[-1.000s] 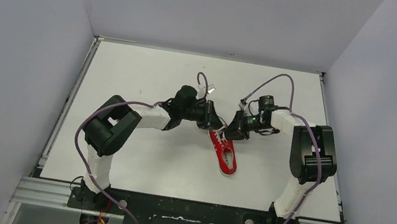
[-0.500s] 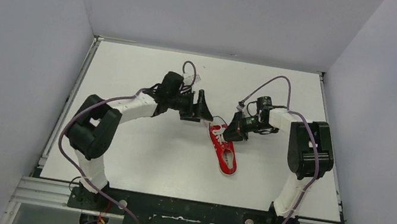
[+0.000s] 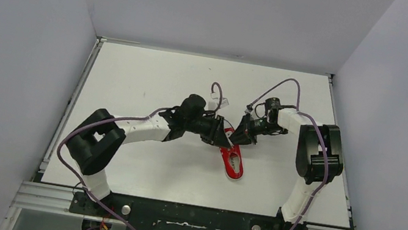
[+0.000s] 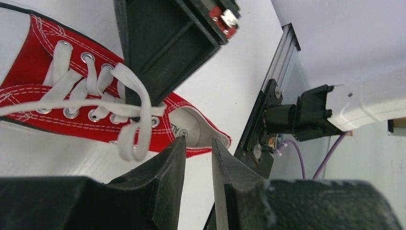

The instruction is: Tie the shoes

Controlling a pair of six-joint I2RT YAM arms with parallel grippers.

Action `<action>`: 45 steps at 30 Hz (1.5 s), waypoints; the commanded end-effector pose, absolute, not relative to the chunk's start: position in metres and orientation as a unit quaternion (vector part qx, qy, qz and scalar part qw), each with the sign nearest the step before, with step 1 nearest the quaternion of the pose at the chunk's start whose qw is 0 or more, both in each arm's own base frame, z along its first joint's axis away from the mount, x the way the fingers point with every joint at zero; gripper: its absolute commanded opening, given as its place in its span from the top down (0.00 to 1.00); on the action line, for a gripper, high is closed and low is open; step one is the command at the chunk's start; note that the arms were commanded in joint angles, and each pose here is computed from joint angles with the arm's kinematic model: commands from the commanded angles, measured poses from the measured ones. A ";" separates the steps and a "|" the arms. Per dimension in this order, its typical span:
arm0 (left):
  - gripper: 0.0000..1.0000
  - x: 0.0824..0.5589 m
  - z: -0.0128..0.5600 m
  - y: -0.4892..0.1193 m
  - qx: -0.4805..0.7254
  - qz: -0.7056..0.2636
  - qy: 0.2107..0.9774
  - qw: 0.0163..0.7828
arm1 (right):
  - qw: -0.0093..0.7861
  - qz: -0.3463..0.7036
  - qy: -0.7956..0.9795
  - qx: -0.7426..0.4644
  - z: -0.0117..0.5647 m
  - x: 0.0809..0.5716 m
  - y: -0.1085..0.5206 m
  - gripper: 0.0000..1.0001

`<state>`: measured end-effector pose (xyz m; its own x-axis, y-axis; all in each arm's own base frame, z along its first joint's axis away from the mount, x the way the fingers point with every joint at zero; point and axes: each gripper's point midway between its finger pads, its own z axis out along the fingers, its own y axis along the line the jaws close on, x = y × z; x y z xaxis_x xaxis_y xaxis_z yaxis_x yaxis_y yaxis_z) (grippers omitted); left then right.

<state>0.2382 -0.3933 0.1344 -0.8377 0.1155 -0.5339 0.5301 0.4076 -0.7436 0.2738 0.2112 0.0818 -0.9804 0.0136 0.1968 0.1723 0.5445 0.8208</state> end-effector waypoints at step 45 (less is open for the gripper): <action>0.83 0.285 0.113 -0.421 0.235 -0.412 0.827 0.303 | 0.086 -0.481 -0.870 -0.064 0.098 0.281 0.222 1.00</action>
